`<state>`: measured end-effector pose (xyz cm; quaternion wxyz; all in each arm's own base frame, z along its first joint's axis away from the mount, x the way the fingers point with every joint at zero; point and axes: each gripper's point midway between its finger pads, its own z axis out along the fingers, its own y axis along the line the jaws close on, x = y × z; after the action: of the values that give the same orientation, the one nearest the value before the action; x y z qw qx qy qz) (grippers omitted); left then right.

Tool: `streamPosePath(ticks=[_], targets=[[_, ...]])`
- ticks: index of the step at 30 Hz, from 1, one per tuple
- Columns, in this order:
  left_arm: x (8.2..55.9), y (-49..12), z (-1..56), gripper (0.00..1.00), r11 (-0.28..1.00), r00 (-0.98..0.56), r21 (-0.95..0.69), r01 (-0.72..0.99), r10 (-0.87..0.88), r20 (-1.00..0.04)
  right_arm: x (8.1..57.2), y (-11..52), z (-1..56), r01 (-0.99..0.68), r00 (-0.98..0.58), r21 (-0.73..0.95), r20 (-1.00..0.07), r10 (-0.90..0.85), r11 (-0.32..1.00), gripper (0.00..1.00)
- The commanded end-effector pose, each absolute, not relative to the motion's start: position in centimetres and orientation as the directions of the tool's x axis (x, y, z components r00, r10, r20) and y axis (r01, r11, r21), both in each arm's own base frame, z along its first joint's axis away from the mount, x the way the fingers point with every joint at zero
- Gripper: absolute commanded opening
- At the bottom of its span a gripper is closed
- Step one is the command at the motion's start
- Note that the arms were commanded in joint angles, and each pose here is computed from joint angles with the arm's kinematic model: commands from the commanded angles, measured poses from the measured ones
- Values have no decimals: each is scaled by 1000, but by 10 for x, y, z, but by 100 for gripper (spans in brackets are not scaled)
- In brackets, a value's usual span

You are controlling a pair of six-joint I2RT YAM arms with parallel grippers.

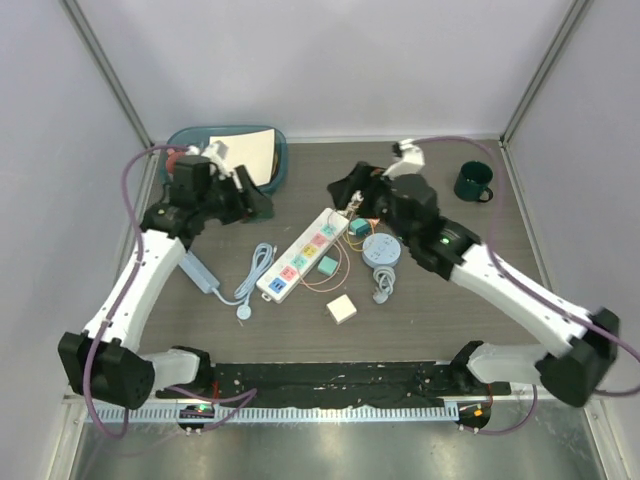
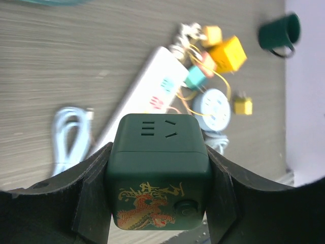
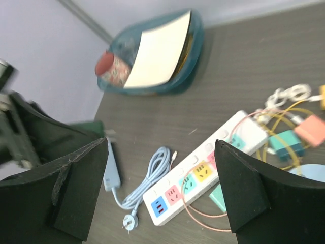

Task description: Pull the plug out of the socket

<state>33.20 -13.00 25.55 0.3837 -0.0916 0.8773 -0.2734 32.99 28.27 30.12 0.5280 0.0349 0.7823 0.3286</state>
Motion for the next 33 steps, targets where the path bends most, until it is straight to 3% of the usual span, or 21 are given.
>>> streamPosePath(ticks=[1, 9, 12, 16, 19, 20, 28, 33], targets=[[320, -220, 268, 0, 733, -704, -639, 233, -327, -631, 305, 193, 344, -135, -229, 469, -872, 433, 873, 91], [274, -377, 227, 0, 616, -792, -671, 413, -120, -598, 249, 101, 399, -36, -38, 520, -854, 519, 853, 91], [251, -437, 234, 0, 493, -809, -719, 490, -50, -586, 231, 81, 414, -44, 8, 559, -828, 560, 828, 91], [239, -502, 193, 0, 413, -845, -764, 496, 29, -533, 218, 67, 424, -60, 44, 588, -806, 590, 807, 91], [224, -547, 203, 0, 336, -839, -780, 528, 68, -539, 216, 65, 426, -61, 46, 587, -806, 590, 807, 91], [222, -558, 171, 0, 360, -860, -787, 501, 102, -501, 215, 65, 426, -62, 43, 585, -808, 588, 808, 91], [209, -599, 117, 0, 395, -889, -797, 458, 170, -426, 212, 65, 424, -75, 34, 584, -809, 587, 809, 91], [208, -595, 90, 15, 456, -897, -773, 441, 198, -395, 212, 65, 418, -72, 30, 583, -810, 586, 809, 91]])
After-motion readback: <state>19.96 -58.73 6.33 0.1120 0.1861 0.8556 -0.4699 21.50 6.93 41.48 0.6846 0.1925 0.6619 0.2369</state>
